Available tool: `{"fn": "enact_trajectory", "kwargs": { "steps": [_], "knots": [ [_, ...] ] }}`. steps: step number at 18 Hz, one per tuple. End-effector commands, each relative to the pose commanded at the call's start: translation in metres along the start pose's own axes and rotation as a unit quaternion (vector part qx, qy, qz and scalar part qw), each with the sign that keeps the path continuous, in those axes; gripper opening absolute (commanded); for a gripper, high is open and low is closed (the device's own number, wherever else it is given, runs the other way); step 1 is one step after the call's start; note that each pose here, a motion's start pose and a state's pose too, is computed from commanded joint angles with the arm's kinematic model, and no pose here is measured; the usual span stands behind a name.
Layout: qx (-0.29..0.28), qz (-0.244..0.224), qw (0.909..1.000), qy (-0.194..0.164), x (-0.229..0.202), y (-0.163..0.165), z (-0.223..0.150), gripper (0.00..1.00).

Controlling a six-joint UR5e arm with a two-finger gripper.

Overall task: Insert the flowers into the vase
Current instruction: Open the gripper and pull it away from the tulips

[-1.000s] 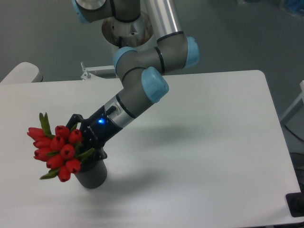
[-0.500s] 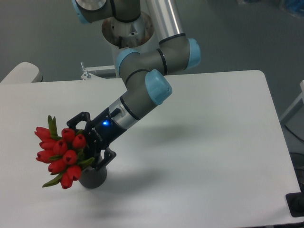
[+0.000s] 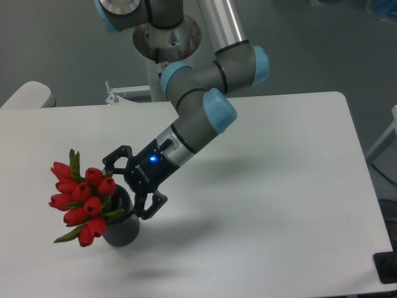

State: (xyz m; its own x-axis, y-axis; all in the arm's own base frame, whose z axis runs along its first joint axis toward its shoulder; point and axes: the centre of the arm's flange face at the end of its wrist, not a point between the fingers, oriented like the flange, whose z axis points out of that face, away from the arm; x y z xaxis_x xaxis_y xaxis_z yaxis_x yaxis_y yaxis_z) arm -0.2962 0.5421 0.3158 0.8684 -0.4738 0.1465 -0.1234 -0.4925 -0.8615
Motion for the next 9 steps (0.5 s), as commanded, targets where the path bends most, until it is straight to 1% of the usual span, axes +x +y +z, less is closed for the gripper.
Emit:
{"fn": "enact_trajectory", "kwargs": {
  "steps": [4, 6, 7, 9],
  "knots": [
    [0.004, -0.005, 0.9998, -0.019, -0.005, 0.007, -0.023, 1.0],
    [0.001, 0.018, 0.9996, -0.02, -0.004, 0.008, -0.024, 1.0],
    [0.0, 0.036, 0.9991, -0.024, 0.0, 0.002, -0.028, 1.0],
    [0.002, 0.041, 0.9981, -0.047, -0.001, -0.002, -0.055, 1.0]
  ]
}}
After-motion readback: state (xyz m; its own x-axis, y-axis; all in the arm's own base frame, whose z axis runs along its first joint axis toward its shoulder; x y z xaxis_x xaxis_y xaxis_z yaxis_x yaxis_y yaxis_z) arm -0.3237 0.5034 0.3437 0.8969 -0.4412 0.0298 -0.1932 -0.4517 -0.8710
